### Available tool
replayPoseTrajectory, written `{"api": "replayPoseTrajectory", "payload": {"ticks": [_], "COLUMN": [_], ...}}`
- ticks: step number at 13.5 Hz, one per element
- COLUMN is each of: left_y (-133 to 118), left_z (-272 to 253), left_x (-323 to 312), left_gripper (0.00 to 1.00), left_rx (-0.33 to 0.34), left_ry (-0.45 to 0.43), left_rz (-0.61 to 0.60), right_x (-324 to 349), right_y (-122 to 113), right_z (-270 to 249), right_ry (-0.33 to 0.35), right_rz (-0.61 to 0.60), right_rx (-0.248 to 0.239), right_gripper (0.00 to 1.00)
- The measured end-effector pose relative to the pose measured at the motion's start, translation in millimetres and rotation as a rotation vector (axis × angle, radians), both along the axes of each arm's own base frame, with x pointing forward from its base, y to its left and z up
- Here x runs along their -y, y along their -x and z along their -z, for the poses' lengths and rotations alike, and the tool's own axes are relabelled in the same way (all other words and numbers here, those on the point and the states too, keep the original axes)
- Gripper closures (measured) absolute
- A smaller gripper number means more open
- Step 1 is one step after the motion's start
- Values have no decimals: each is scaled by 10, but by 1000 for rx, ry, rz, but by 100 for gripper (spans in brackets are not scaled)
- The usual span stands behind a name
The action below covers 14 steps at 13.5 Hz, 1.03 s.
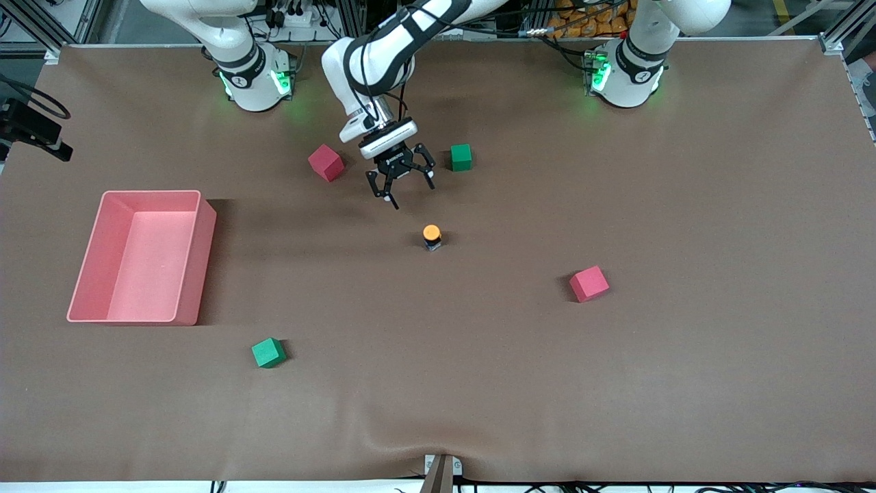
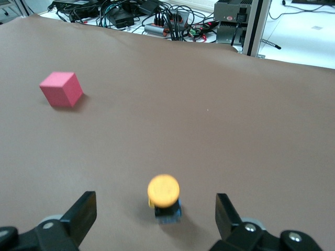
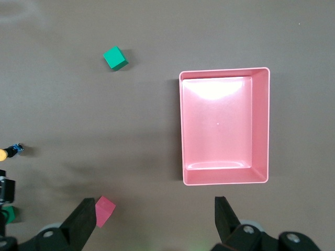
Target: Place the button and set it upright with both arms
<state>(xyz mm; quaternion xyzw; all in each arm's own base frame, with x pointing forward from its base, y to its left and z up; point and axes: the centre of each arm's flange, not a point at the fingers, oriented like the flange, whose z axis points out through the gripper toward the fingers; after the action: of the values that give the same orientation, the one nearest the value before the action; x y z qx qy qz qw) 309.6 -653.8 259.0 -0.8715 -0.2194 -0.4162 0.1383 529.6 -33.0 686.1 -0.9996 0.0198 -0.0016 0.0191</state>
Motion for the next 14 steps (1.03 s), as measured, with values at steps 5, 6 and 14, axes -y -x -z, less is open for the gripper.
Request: {"api": "replayPoseTrajectory", "payload": {"ticks": [5, 6, 14], "left_y": [-932, -1138, -2260], "left_z": [-911, -1072, -1902], "left_x": [-527, -685, -1763], "left_gripper": [0, 0, 0], "left_rx": [-171, -203, -446], "left_ry": [-1, 2, 144], "left_rz": [-23, -26, 55], "right_x": [-173, -232, -201], "right_y": [-12, -24, -55], "right_z": [-1, -3, 28], "right_ry": [1, 4, 18], "right_rz": [-33, -44, -38], "right_rx": [3, 10, 14], "right_gripper": [0, 0, 0]}}
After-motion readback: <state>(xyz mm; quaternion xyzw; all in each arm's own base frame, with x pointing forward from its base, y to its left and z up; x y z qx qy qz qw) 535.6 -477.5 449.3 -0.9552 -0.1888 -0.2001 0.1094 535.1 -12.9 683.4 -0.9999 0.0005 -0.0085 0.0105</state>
